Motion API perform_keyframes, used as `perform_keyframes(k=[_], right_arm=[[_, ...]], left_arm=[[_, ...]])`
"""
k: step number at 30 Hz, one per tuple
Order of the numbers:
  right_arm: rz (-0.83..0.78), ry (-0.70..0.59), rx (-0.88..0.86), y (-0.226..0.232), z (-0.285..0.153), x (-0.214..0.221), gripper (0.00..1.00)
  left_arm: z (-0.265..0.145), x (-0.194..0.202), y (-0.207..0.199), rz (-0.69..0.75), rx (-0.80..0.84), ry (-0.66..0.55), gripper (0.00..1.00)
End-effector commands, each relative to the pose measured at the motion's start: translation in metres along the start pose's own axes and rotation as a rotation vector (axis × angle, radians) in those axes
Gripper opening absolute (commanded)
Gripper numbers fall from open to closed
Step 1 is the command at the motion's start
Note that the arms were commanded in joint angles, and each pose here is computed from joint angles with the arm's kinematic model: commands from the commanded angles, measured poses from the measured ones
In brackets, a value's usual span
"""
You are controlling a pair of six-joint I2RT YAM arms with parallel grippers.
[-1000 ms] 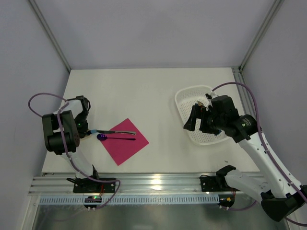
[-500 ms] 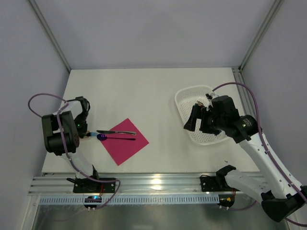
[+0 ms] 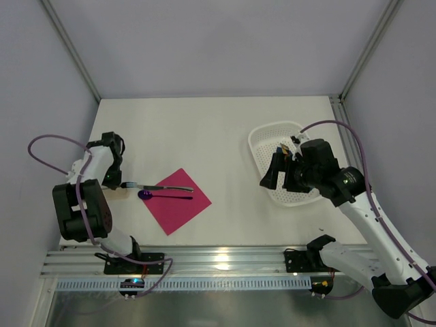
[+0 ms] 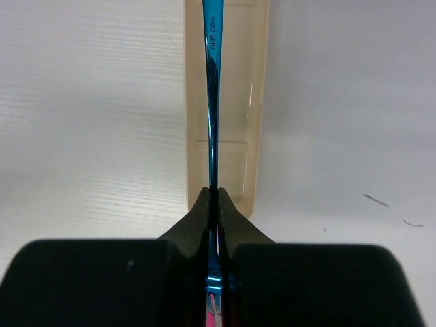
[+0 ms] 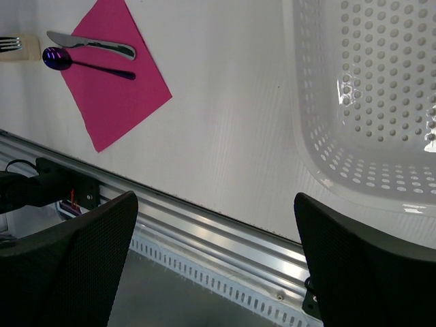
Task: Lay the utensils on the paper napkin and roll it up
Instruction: Pick up the utensils from the container.
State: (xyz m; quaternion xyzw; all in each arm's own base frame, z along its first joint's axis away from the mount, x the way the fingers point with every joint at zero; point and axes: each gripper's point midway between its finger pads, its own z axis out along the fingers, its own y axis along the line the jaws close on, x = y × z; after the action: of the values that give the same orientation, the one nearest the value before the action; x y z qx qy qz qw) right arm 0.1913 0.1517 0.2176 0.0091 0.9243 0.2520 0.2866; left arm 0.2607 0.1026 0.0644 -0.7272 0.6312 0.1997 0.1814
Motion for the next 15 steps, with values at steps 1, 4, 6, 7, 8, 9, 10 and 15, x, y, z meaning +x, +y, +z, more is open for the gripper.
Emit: perform_keyframes(k=[1,4,6,7,8,9,10,15], right_arm=[[-0.044,-0.050,-0.060,0.011,-0.003,-0.010,1.00],[-0.055,-0.059,-0.086,0.018,-0.004,-0.014,0.99],[-0.061,-0.069,-0.125,0.025,-0.006,-0.016,1.00],[-0.066,-0.087,-0.147,0.030,-0.007,-0.021,1.00],[-0.066,-0.091,-0.160,0.032,-0.007,-0.021,0.99],[-0.076,-0.114,-0.189,0.038,-0.010,-0.024,0.99],[-0.085,-0.123,-0.200,0.039,-0.011,-0.025,0.99],[-0.132,-0.153,-0.236,0.044,-0.011,-0.029,1.00]], left_arm=[[-0.025,-0.017,-0.005,-0.052,0.066,-0.032,0.00],[-0.043,-0.019,-0.010,-0.031,0.127,-0.058,0.00],[-0.055,-0.023,-0.014,-0.010,0.172,-0.095,0.00],[-0.063,-0.031,-0.015,0.007,0.201,-0.139,0.00],[-0.075,-0.029,-0.019,0.039,0.244,-0.157,0.00],[-0.082,-0.031,-0.021,0.069,0.271,-0.176,0.00],[-0.094,-0.037,-0.021,0.130,0.310,-0.216,0.00],[-0.164,-0.029,-0.047,0.380,0.615,-0.306,0.00]])
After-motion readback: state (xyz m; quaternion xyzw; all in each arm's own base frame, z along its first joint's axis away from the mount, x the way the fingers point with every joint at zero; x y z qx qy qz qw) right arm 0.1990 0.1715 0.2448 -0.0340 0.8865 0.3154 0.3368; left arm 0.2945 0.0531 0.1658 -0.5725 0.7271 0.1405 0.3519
